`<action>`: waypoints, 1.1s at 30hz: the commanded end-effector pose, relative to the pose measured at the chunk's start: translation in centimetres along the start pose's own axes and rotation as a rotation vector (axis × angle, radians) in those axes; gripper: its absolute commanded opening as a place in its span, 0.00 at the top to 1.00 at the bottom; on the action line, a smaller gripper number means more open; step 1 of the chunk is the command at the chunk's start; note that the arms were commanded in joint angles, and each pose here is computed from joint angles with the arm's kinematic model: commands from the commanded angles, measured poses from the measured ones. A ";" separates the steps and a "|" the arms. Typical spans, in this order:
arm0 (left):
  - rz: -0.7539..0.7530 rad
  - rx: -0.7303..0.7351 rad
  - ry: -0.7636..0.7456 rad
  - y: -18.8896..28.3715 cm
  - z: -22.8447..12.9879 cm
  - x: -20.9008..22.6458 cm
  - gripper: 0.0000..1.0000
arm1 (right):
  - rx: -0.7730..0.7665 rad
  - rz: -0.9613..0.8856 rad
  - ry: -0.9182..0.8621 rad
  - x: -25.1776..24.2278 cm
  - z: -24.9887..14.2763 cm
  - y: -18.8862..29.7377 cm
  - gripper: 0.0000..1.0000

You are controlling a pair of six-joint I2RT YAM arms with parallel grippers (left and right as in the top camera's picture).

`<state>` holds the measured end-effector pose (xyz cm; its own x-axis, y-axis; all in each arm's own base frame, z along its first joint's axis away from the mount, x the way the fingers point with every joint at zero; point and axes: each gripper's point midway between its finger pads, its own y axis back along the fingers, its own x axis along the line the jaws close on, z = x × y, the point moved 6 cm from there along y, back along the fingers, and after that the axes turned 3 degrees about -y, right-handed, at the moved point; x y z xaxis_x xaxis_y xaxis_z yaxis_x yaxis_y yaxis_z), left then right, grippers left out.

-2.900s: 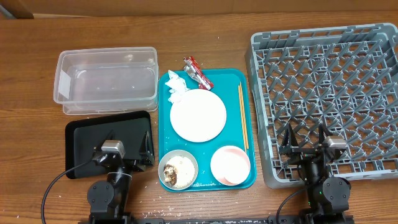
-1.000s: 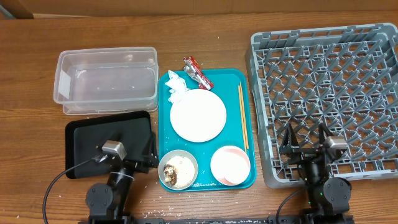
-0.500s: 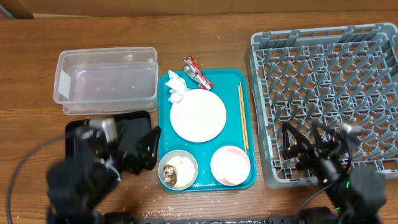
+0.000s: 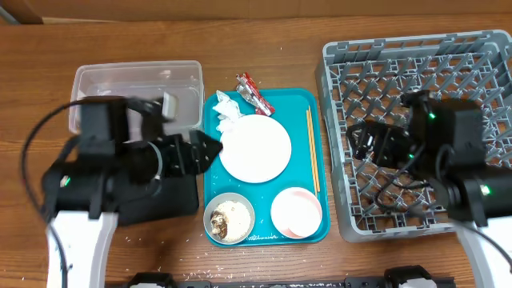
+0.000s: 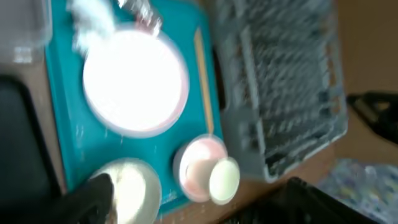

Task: Sort waste into correct bins and load items into the dishwasher
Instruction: 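Move the left gripper down to the white paper cup on the pink bowl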

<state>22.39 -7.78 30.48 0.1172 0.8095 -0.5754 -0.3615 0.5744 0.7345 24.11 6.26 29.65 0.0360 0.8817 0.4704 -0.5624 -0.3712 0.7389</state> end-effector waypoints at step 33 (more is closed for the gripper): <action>0.444 -0.146 -0.061 2.8 -0.5 -2.5 0.17 | 0.454 -0.277 0.104 1.8 -13.9 -8.3 0.39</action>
<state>20.26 -10.19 28.26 -0.0380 0.9787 -0.2018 -0.3437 0.1768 0.9223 16.51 15.48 19.24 -0.0766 0.9568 0.2806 -0.0943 -0.2871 0.9532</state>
